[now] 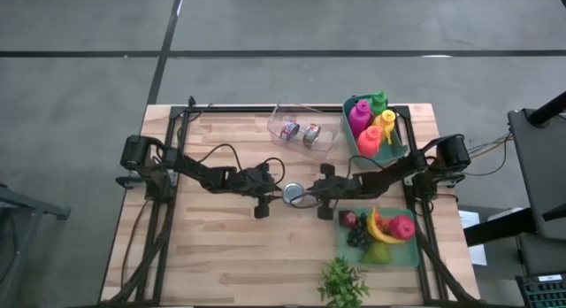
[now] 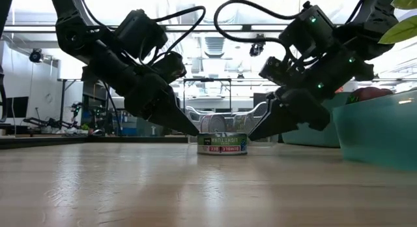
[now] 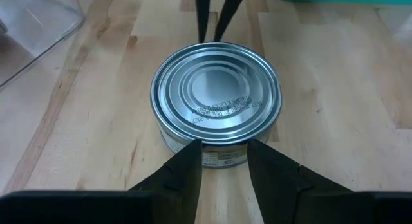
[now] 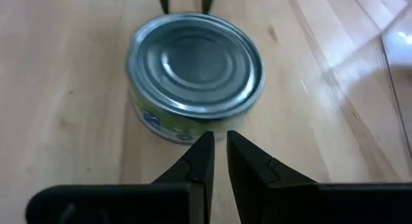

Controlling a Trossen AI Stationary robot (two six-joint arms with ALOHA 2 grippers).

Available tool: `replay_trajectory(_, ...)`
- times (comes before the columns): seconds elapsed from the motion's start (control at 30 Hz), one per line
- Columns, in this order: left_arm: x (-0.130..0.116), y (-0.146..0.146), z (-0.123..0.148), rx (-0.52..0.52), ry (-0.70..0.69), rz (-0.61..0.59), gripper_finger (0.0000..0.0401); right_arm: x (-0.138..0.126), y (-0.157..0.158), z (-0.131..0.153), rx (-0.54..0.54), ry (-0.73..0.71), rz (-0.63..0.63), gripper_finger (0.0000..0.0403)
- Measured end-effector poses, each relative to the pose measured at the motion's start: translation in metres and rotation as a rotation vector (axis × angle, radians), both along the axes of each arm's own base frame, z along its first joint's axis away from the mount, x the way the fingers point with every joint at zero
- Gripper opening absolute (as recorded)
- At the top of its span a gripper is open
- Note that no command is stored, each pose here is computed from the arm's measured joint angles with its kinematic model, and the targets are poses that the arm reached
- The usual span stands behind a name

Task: Pick & Place Food Item
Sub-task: Put the green tuna can into the transparent bin

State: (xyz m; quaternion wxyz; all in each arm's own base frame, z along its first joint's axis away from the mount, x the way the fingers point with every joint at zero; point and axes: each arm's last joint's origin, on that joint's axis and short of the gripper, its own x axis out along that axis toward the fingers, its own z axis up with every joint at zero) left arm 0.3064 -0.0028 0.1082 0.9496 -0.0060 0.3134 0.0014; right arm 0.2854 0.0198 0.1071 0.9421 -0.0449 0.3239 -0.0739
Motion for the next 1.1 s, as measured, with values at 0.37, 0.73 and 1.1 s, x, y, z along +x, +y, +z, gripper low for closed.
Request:
replay_trajectory(0.37,0.000,0.000,0.000,0.001,0.000,0.000,0.0129,0.001,-0.005,-0.003,0.029,0.021,-0.028,0.0038)
replay_trajectory(0.73,-0.001,0.000,0.000,0.005,0.006,0.001,0.0129,0.015,-0.004,-0.021,0.009,0.076,-0.024,0.0038)
replay_trajectory(1.1,-0.001,0.000,-0.001,0.012,0.013,0.010,0.0129,0.017,-0.003,-0.015,0.044,0.049,0.007,0.0038)
